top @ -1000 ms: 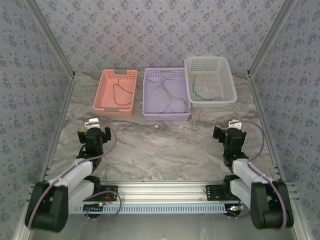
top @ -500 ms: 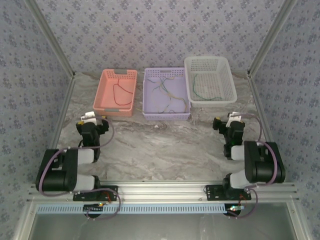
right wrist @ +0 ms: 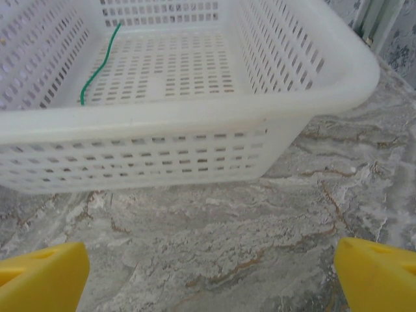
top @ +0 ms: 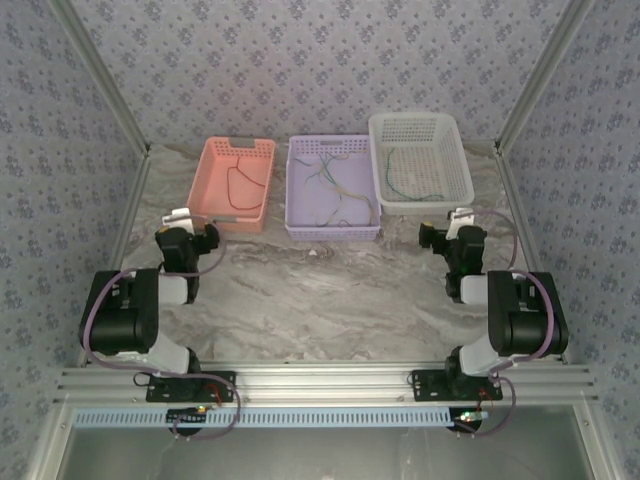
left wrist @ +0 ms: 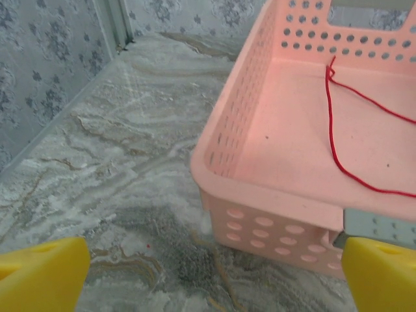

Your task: Untangle the cables

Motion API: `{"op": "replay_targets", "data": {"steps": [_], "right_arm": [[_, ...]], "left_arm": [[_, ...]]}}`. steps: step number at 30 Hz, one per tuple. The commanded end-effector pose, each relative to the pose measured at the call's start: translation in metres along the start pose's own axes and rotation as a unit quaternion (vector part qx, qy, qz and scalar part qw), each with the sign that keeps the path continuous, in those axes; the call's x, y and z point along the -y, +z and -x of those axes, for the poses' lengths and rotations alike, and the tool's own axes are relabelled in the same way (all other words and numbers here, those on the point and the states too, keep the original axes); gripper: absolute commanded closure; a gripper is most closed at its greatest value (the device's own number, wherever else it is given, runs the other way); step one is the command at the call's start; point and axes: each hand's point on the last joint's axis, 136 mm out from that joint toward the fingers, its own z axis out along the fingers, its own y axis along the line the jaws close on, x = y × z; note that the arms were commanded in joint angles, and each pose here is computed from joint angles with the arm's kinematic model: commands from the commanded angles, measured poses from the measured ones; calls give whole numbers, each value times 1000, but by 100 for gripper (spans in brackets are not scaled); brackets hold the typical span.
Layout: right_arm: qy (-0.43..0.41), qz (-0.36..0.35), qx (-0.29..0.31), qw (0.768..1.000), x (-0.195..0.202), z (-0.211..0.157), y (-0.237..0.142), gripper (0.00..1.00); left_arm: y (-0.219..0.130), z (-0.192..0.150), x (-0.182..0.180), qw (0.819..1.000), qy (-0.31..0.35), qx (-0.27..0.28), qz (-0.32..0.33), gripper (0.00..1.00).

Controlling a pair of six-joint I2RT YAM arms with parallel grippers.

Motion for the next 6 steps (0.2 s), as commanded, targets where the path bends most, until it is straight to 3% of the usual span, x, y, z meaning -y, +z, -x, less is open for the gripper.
{"op": "replay_targets", "data": {"steps": [1,6], "right_arm": [[-14,-13,-14,1000,2,-6,3,1],[-15,-21,-15,1000,3,-6,3,1]], "left_arm": [[0,-2,3,1000,-1,-8,-11,1],[0,-3,3,1000,-2,-9,-10,1]]}}
